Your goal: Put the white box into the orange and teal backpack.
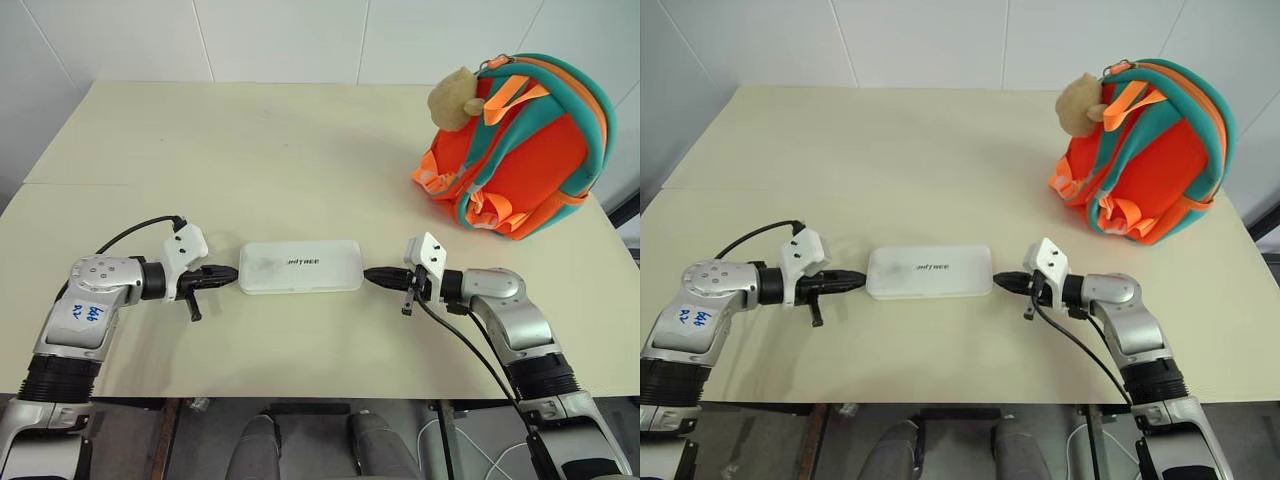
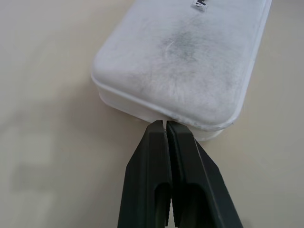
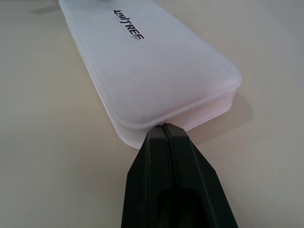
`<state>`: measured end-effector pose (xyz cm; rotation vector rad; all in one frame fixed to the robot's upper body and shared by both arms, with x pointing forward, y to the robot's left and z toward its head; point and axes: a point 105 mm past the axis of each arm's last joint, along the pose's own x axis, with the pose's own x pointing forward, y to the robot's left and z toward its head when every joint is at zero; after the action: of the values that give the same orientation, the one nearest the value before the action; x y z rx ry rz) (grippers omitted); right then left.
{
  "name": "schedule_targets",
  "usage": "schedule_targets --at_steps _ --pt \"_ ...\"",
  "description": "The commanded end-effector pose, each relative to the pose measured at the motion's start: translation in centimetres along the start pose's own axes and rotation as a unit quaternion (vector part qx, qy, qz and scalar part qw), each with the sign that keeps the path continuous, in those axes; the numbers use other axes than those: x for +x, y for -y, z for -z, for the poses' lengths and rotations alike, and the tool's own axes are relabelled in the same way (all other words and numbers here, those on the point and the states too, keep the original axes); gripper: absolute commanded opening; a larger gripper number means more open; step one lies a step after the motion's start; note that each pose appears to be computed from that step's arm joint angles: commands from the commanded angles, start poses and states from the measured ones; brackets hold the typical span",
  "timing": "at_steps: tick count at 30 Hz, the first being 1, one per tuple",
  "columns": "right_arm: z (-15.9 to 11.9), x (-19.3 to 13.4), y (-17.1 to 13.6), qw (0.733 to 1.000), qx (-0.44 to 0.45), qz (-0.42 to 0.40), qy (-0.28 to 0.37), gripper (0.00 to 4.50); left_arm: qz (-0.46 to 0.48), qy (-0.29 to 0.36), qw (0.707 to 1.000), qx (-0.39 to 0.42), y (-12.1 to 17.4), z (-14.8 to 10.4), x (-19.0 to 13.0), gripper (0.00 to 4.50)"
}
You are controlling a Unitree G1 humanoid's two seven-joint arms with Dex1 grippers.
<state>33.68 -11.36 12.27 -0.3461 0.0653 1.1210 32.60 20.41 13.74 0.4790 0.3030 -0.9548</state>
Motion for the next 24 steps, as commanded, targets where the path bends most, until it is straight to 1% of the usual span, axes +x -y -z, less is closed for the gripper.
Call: schedule_targets --at_steps 1,5,10,13,20,24 --pt "-2.0 0.9 -0.5 0.999 -0.018 -0.016 0.033 0.0 0.008 0.022 1.0 0.011 0.1 -1.2 0.9 0.13" --pt "-2.1 0.3 -1.0 0.999 -0.015 -0.021 0.03 0.0 0.022 0.038 0.999 0.016 0.4 -2.1 2.4 0.13" --pt "-1.5 -1.6 -0.6 1.0 -0.009 0.0 0.009 0.0 0.051 0.052 0.997 0.021 1.3 -3.0 4.1 0.13" --pt "-1.1 -2.9 -0.3 1.0 -0.005 0.016 -0.003 0.0 0.074 0.061 0.995 0.021 2.4 -3.4 5.2 0.13" --pt "-0.5 -5.2 0.0 0.999 0.001 0.041 -0.026 0.0 0.104 0.066 0.992 0.018 4.2 -3.5 5.9 0.13" --pt "-0.2 -5.9 0.2 0.998 0.007 0.052 -0.033 0.0 0.101 0.06 0.993 0.015 4.3 -3.1 5.8 0.13"
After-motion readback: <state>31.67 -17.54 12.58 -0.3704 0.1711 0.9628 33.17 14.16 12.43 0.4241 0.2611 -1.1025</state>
